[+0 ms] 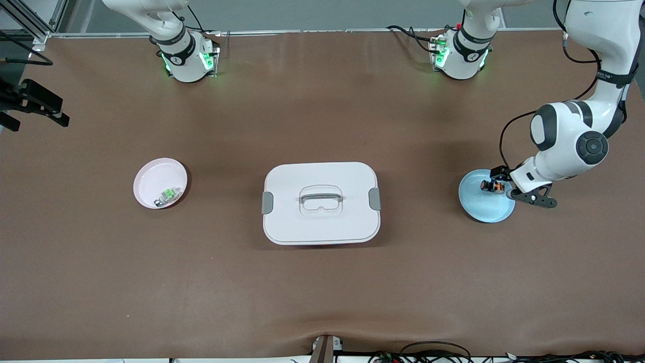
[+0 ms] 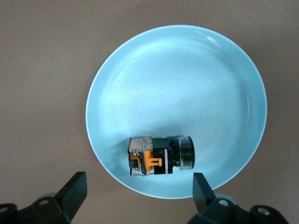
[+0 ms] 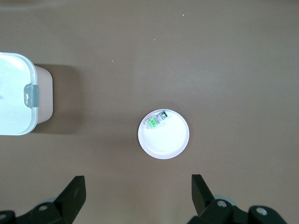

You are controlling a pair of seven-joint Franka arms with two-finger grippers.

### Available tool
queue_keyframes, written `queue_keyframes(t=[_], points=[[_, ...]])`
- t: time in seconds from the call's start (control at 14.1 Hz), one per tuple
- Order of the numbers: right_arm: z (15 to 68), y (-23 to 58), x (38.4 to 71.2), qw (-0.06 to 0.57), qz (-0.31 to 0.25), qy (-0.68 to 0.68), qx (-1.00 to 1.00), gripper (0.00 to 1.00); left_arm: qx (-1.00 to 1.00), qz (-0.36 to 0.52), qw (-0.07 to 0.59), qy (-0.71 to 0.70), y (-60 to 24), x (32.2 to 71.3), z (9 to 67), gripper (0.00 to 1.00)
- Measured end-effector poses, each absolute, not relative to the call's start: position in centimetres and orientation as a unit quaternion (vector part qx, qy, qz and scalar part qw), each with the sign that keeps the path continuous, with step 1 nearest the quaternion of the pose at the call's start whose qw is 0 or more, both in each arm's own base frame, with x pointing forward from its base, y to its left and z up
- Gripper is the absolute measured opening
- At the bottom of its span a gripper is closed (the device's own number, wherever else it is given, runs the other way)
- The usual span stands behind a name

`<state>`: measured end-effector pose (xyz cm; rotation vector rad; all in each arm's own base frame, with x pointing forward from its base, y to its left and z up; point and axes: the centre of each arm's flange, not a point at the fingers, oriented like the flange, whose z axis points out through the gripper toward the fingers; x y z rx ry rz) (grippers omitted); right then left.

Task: Transfer orange switch to right arm and place
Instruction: 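Close the left gripper on the orange switch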

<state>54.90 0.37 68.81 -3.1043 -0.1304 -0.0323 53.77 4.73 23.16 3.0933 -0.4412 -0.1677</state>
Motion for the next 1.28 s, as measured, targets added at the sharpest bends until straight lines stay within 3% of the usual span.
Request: queue_keyframes(t=[0.35,1.28], points=[[68.5,0.4,54.1,0.019,0.019,-0.046,-0.999,1.00,0.988,-0.065,0.009,-0.143,4.5,53.3,22.0,1.00],[70.5,0.5,53.7,0.018,-0.006,-0.042,-0.999,1.00,0.988,-0.051,0.013,-0.148,2.7,53.2,17.4,1.00]])
